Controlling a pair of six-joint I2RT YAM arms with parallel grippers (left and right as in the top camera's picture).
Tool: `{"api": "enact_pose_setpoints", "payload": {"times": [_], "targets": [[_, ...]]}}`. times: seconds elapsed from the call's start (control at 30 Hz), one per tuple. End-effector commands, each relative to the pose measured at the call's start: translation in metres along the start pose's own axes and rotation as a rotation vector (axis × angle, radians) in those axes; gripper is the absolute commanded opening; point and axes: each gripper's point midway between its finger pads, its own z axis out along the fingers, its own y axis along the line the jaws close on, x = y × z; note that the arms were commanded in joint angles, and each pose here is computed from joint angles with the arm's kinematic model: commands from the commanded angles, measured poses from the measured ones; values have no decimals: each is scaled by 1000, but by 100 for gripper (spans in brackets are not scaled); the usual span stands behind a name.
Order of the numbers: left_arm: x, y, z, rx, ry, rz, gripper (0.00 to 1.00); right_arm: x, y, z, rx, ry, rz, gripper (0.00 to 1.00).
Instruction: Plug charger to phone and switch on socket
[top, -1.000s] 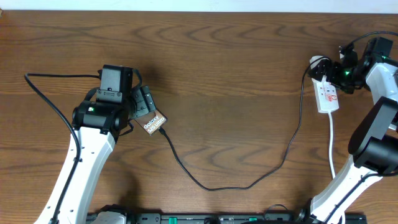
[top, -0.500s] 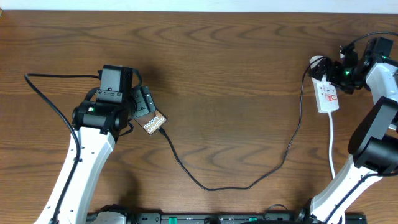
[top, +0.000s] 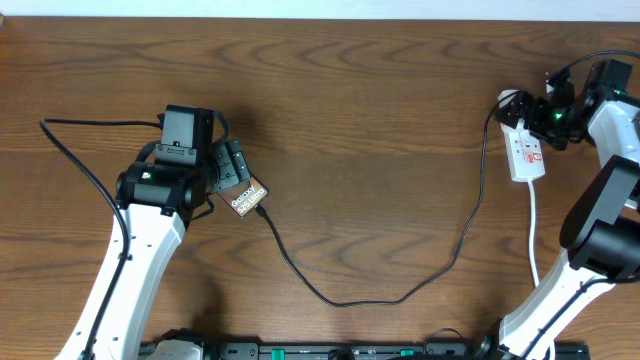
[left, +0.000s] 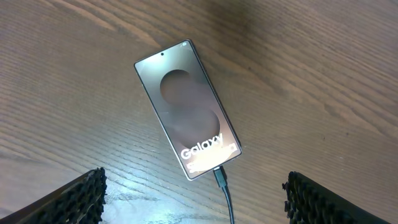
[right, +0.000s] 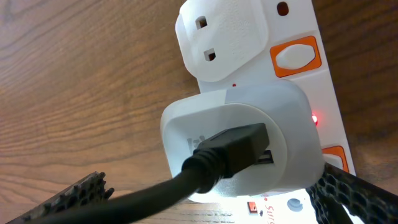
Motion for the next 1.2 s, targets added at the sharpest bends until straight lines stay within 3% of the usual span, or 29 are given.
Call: {"api": "enact_pose_setpoints", "payload": {"times": [0.0, 0.53, 0.73, 1.17], "targets": [[-3, 1, -3, -15, -11, -1, 90, 14, 34, 20, -137, 58, -6, 99], [-2, 2, -3, -17, -8, -1, 89, 33, 1, 7, -10, 128, 59, 92], [-2, 2, -3, -17, -8, -1, 89, 31, -5, -18, 1, 107, 90, 95], [-2, 2, -3, -17, -8, -1, 89, 32, -4, -104, 222, 31, 117, 99]]}}
